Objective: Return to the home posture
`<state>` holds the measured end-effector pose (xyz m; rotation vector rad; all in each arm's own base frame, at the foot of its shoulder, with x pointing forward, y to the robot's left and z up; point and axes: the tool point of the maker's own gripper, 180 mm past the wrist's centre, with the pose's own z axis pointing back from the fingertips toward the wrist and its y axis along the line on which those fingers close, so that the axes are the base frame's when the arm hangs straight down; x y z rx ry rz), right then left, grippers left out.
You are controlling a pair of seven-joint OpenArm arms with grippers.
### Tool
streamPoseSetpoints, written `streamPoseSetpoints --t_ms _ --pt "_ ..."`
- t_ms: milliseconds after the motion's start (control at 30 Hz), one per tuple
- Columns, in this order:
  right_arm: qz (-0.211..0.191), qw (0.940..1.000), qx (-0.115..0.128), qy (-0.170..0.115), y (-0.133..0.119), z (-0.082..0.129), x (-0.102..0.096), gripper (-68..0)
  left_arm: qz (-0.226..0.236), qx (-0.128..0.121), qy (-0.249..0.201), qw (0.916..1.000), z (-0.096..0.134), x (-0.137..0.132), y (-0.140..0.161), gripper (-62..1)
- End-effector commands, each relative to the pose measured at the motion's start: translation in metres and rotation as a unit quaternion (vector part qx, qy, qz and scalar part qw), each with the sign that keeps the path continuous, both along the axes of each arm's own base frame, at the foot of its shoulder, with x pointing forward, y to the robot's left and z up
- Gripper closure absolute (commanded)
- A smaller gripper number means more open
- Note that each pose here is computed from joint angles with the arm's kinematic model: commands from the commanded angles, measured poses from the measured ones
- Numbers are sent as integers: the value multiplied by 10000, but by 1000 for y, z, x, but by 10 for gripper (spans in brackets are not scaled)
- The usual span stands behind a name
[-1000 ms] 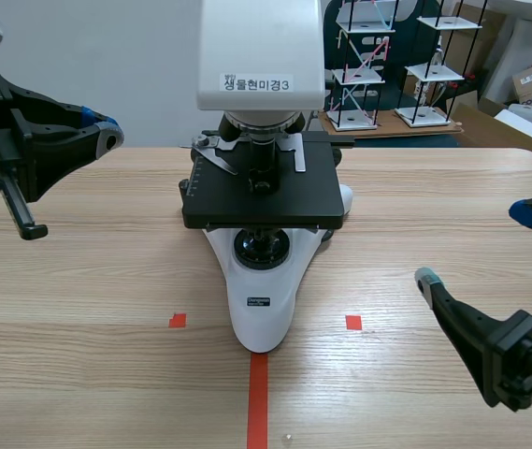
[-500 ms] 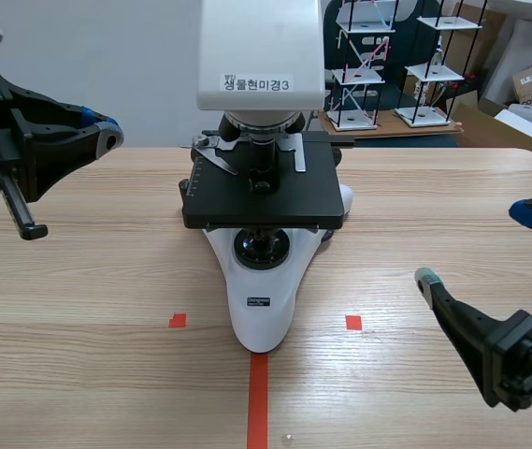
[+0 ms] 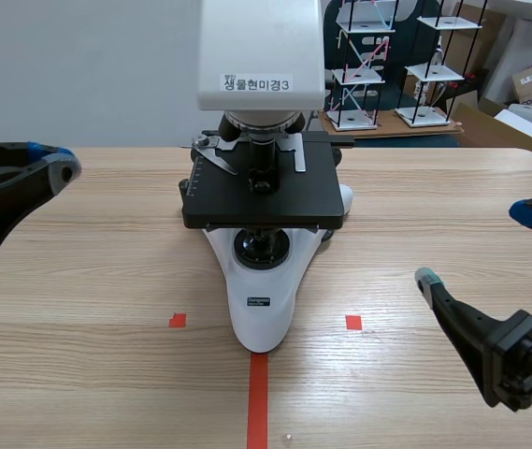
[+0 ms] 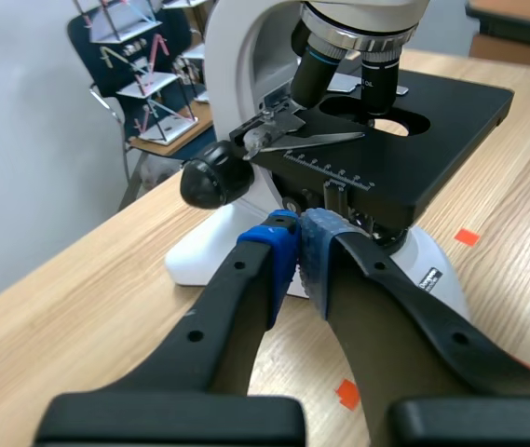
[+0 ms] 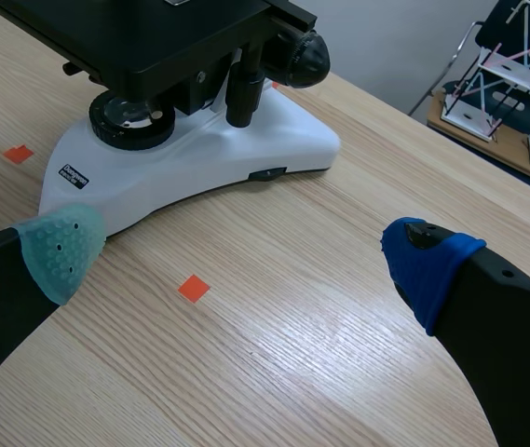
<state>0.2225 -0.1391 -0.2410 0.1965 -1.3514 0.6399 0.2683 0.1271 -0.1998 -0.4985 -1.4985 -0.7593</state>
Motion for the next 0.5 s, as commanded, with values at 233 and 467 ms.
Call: streamPoseSetpoints --t_ms 233,467 --pt "69 9998 108 -147 4 11 2 -667 556 -821 -214 9948 5 -45 29 -299" --pt "69 9998 105 -146 4 10 2 -667 522 -971 -226 9936 -7 -91 23 -522"
